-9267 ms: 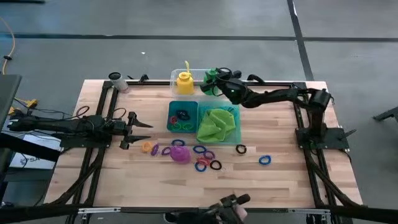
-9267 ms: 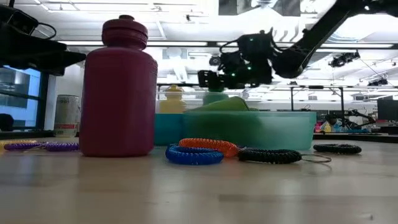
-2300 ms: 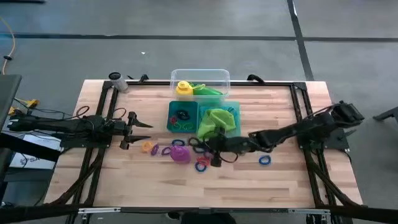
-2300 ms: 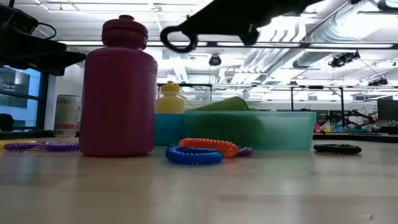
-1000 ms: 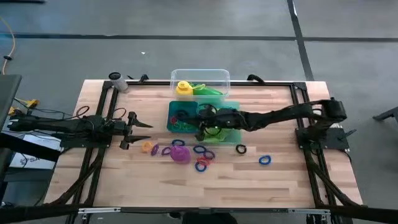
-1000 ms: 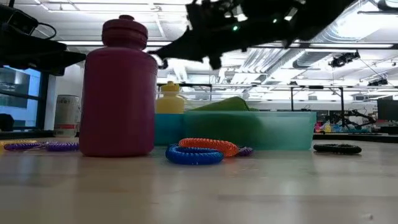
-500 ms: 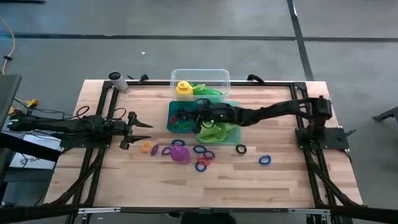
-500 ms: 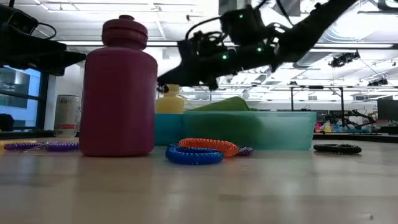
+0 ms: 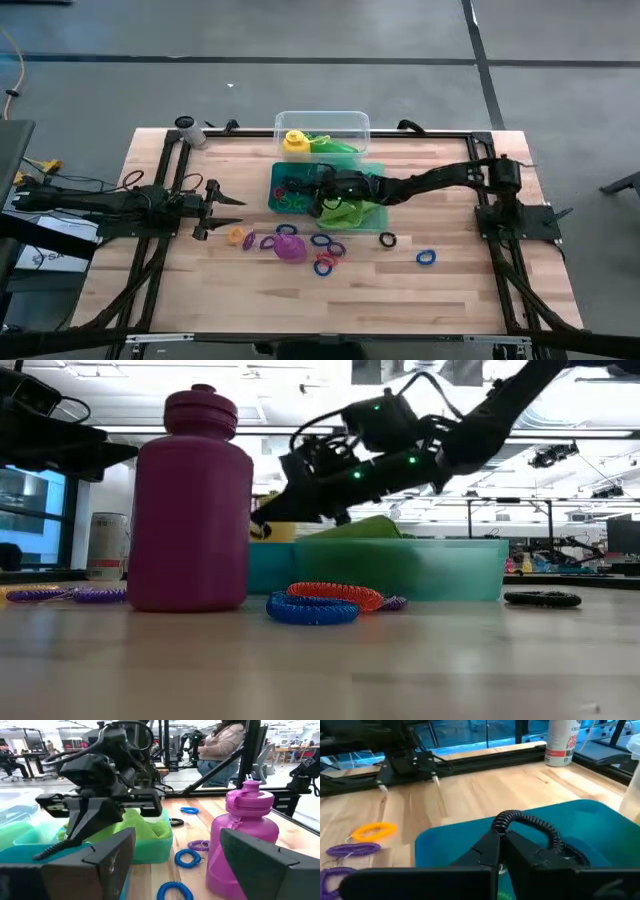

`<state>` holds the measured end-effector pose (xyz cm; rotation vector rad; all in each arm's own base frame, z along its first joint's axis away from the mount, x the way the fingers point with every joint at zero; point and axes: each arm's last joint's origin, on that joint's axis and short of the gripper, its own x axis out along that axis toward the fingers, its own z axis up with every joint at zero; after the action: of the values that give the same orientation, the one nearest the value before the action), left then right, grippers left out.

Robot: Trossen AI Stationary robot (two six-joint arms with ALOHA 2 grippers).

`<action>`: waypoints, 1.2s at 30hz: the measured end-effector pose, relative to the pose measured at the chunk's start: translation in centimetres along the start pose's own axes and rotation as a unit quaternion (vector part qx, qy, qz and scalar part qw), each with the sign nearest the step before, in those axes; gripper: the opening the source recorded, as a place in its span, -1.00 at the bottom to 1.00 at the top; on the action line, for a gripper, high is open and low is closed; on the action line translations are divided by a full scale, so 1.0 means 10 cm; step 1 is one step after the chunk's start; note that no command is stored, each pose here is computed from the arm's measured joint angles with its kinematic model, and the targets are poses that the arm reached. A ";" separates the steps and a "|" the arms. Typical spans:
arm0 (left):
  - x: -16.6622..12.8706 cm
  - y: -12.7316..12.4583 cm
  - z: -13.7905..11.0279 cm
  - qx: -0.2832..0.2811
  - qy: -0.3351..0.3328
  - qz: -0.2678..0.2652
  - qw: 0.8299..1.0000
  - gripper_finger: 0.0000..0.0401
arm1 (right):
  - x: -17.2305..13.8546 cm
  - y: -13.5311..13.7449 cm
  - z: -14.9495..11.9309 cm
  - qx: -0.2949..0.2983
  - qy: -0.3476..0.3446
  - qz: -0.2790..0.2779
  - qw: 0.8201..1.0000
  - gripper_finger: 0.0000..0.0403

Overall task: Pick & Place Sports Items
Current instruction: Put the bottom black spring keychain into the blue bin, then put the purple tumbler into the transparent bin

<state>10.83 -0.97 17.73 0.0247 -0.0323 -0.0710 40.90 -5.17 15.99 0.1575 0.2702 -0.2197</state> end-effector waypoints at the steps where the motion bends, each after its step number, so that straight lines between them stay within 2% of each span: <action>1: 0.00 0.00 0.00 0.000 0.000 0.000 1.000 0.18 | 0.00 0.00 0.01 0.000 -0.003 0.001 1.000 -1.00; 9: 0.00 0.00 0.00 0.000 0.000 0.000 1.000 0.18 | -0.01 0.01 0.03 0.005 -0.011 -0.001 1.000 -1.00; 14: 0.00 0.00 0.00 0.000 0.000 0.000 1.000 0.18 | -0.01 -0.01 0.01 0.003 -0.004 -0.049 0.999 -0.96; 27: 0.00 0.00 0.00 0.000 0.000 0.000 1.000 0.18 | -0.01 -0.02 -0.02 0.005 0.009 -0.063 0.998 -0.31; 36: 0.00 0.00 0.00 0.000 0.000 0.000 1.000 0.18 | -0.02 0.08 -0.01 0.009 -0.004 -0.050 0.999 -0.06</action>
<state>10.83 -0.97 17.73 0.0250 -0.0321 -0.0709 40.92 -4.37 16.05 0.1607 0.2679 -0.3216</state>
